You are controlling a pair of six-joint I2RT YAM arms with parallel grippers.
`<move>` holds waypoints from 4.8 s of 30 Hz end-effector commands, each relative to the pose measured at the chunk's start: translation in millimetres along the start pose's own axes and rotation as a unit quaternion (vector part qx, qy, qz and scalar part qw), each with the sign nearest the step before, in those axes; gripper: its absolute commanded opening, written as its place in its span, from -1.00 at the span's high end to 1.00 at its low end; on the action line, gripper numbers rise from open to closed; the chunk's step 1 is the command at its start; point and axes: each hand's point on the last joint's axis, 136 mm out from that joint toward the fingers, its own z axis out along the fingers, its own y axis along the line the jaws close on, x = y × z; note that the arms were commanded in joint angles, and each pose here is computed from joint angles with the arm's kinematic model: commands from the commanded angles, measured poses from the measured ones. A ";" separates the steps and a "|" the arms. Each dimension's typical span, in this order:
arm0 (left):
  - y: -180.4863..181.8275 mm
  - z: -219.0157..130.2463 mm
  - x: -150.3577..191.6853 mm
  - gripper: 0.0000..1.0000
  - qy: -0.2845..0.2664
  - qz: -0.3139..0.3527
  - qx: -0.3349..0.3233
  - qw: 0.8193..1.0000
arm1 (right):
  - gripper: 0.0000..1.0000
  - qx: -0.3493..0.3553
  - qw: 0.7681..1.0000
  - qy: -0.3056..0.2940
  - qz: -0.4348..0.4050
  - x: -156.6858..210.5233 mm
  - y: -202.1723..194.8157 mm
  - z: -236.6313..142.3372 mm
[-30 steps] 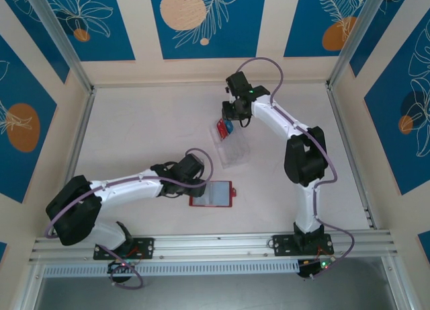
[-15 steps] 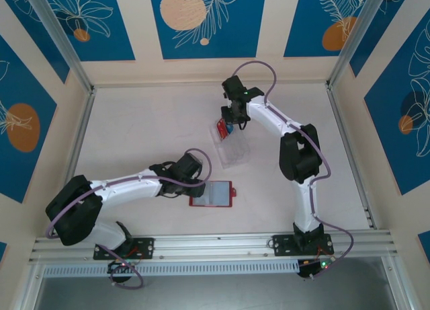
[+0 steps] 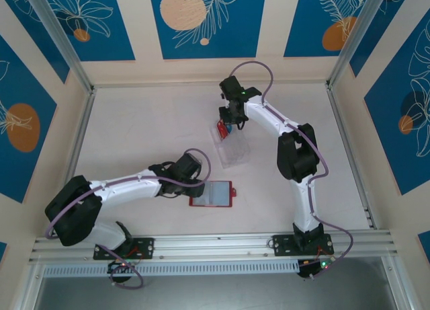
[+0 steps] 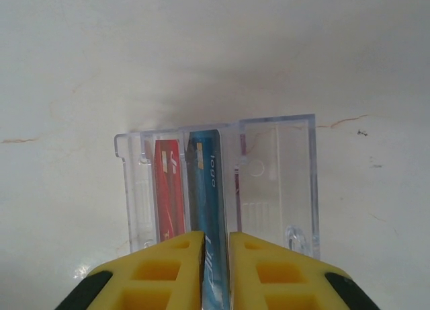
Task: Put the credit cards into the card holder
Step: Pick up the credit card from the storage box, then insert the credit card into the card slot.
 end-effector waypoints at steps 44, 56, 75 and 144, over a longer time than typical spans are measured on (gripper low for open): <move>10.3 -24.1 2.6 -0.15 -0.023 0.007 0.009 1.000 | 1.00 -0.011 0.998 -0.057 -0.031 -3.7 39.9 -105.2; 3.8 -20.8 4.3 -0.16 -0.011 0.022 0.030 0.999 | 1.00 -0.199 0.966 -0.117 0.117 115.2 60.2 -136.9; 2.9 28.8 28.3 0.03 0.026 0.010 0.015 0.999 | 0.96 -0.284 0.948 -0.139 0.046 184.5 109.0 -94.5; 16.2 27.0 65.8 0.32 0.012 -0.017 -0.043 0.999 | 1.00 -0.271 0.938 -0.126 0.175 235.9 88.7 -28.4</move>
